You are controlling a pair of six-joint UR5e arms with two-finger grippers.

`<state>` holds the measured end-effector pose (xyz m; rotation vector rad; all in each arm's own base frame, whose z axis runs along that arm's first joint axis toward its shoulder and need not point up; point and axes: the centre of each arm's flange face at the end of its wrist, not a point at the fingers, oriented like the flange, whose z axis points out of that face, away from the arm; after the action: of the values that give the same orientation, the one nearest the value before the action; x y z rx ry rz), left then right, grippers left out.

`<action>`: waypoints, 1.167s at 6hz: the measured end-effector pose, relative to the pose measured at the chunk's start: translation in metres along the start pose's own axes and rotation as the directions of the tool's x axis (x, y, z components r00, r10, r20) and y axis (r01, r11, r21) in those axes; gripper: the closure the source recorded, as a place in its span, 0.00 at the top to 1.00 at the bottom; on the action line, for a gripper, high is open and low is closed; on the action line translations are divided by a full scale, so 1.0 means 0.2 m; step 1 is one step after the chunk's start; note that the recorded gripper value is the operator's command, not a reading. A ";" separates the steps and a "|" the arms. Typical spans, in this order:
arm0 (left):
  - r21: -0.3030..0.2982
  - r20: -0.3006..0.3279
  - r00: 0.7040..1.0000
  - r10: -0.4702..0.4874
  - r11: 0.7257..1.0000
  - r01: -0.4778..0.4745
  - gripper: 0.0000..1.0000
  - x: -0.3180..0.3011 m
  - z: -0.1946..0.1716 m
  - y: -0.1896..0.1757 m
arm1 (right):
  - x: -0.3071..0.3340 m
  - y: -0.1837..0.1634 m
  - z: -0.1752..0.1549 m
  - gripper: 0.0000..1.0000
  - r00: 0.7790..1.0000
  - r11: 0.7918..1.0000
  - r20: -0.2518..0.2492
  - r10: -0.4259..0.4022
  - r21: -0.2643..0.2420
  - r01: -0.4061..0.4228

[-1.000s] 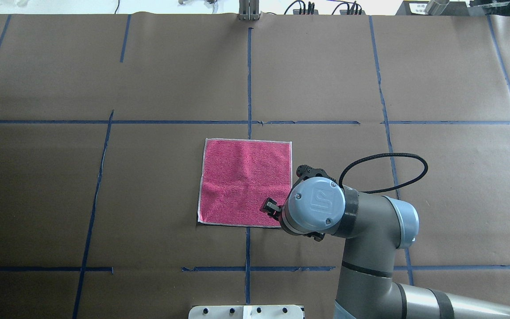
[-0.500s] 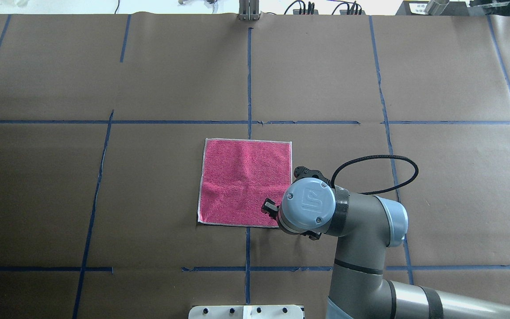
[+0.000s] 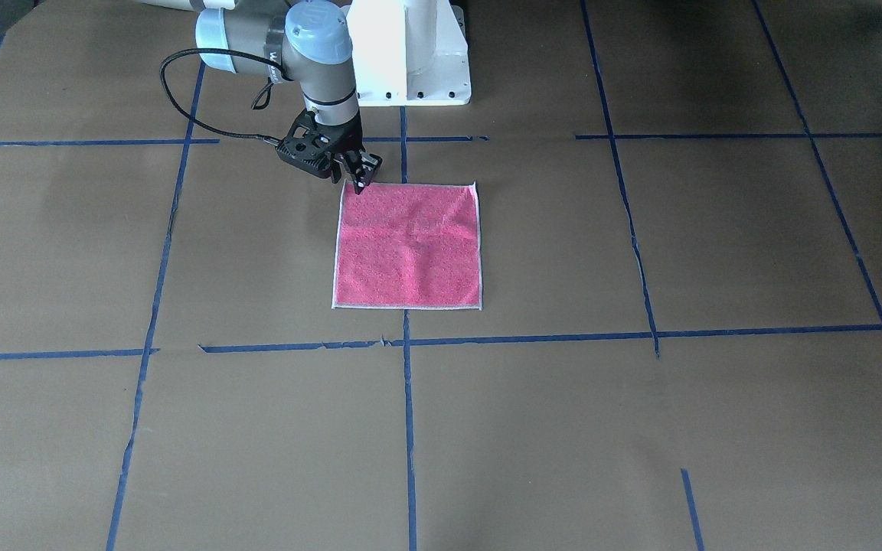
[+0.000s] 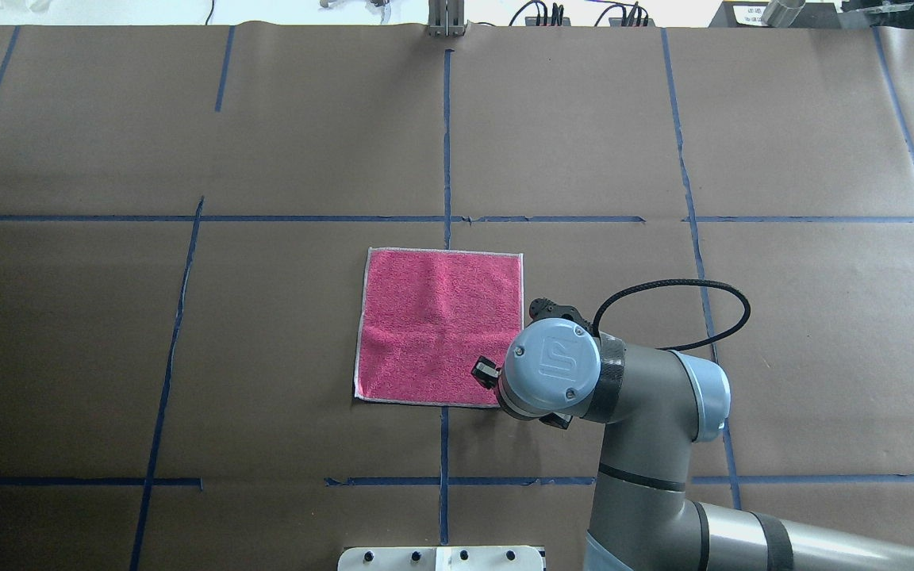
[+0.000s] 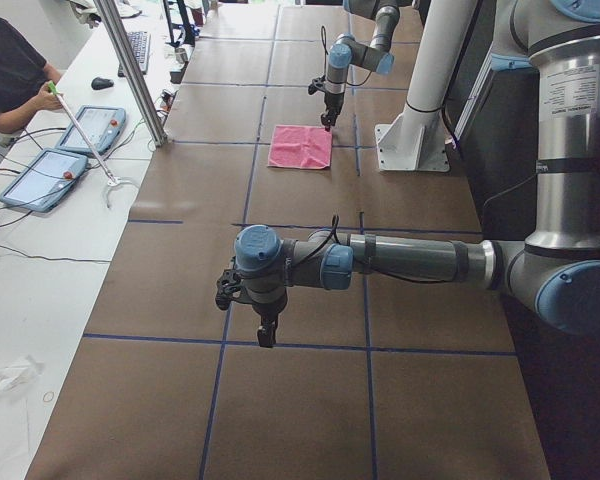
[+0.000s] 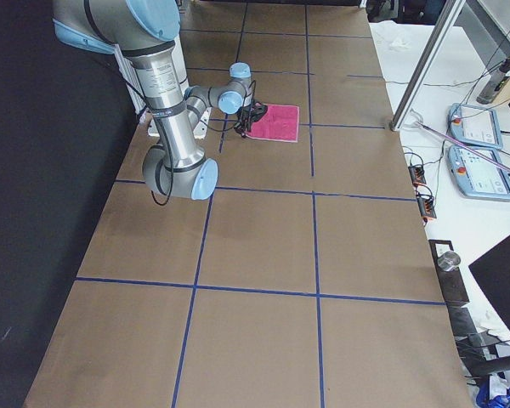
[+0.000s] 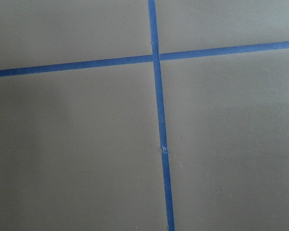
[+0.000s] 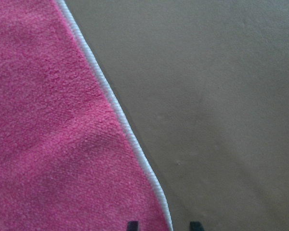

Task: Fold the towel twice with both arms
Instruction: 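Bring the left gripper to the other near towel corner while the right gripper waits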

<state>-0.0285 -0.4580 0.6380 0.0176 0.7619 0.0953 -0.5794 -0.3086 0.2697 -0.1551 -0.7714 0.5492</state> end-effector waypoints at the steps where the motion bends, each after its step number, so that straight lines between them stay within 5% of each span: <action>1: 0.000 0.000 1.000 0.000 1.000 0.000 1.00 0.00 0.00 0.00 | 0.00 0.00 -0.01 0.03 1.000 1.000 0.002 0.001 -0.001 -0.001; 3: -0.008 -0.045 0.999 -0.018 1.000 0.018 1.00 0.09 0.02 -0.03 | 0.00 0.01 -0.04 0.02 1.000 1.000 0.014 0.000 -0.005 0.000; 7: 0.004 -0.188 0.960 -0.208 0.977 0.213 1.00 1.01 0.22 -0.18 | 0.01 -0.04 -0.14 0.04 0.999 1.000 0.038 0.005 -0.007 -0.005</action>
<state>0.1494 -0.4746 0.5288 -0.0501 0.9485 -0.1167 -0.5555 -0.3134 0.2544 -0.1538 -0.8103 0.5554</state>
